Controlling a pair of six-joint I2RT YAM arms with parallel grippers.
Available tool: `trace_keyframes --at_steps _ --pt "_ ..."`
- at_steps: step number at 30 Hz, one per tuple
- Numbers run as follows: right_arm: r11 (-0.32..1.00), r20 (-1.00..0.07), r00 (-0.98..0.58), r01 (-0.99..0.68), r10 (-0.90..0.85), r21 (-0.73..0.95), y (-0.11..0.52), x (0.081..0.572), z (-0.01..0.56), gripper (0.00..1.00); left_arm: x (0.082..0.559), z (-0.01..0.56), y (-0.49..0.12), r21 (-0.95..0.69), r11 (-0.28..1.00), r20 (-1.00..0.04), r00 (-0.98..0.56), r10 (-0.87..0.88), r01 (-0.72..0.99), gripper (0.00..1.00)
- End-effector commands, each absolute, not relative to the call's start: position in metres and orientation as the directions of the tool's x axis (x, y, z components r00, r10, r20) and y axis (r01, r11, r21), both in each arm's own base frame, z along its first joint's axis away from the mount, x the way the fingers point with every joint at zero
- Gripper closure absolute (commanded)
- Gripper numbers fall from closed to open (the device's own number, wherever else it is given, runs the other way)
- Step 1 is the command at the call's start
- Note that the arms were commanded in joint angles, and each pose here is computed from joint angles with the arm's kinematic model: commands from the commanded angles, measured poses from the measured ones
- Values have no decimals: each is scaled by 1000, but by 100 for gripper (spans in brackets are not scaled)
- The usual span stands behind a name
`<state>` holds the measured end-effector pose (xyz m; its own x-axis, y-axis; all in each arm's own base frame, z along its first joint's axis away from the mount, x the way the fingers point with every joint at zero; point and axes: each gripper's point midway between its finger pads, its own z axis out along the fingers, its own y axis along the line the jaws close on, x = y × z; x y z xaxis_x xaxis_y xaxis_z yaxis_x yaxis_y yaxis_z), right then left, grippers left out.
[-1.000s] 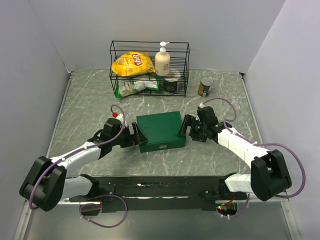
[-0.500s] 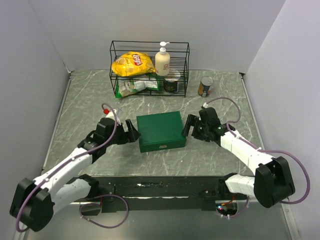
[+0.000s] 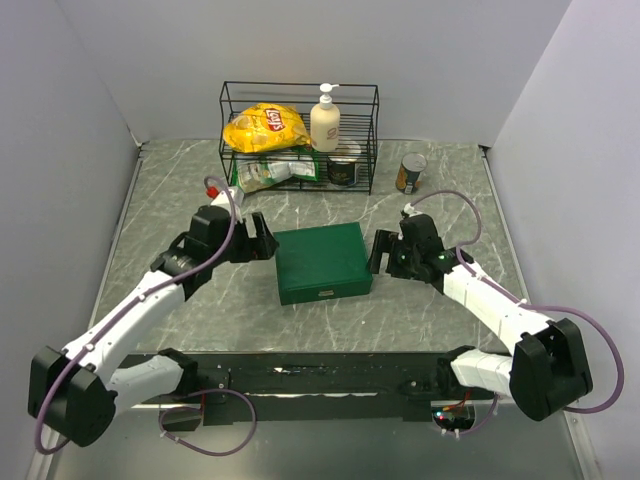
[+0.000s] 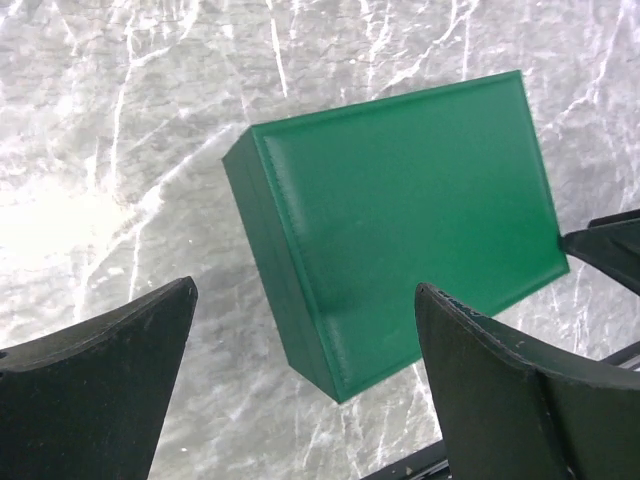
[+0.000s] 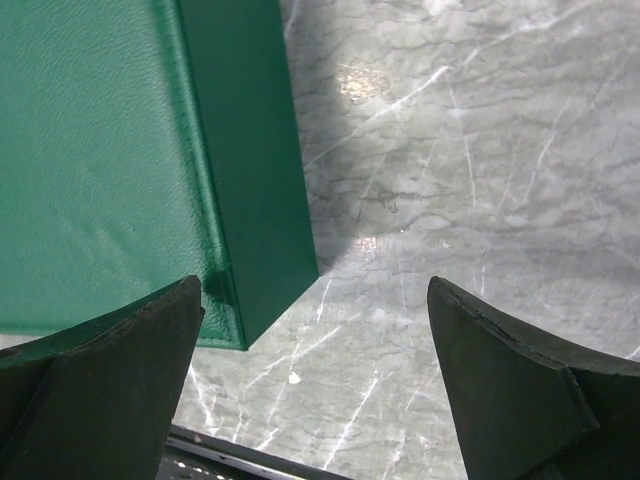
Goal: Organize the mixed jewelry
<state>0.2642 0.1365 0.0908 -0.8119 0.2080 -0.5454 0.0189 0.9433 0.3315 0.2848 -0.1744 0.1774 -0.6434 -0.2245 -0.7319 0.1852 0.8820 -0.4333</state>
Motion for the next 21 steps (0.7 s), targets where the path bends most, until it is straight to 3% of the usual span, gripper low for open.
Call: trace_keyframes --at_steps 1,8,13,16,21 --pt "936 -655 -737 -90 166 340 144 285 126 0 295 186 -167 -420 884 -733 -651 -197 206 4" --pt "972 -752 -649 -85 111 217 121 297 143 0 309 202 -126 -596 782 -679 -635 -369 183 4" --pt "991 -837 -534 7 119 136 86 306 161 0 315 201 -101 -567 816 -687 -611 -393 114 4" --pt "988 -828 -539 109 151 109 60 308 158 0 316 211 -90 -570 816 -708 -557 -433 90 4" --pt "978 -845 -493 103 209 181 51 319 148 0 316 218 -80 -561 825 -742 -482 -465 68 4"
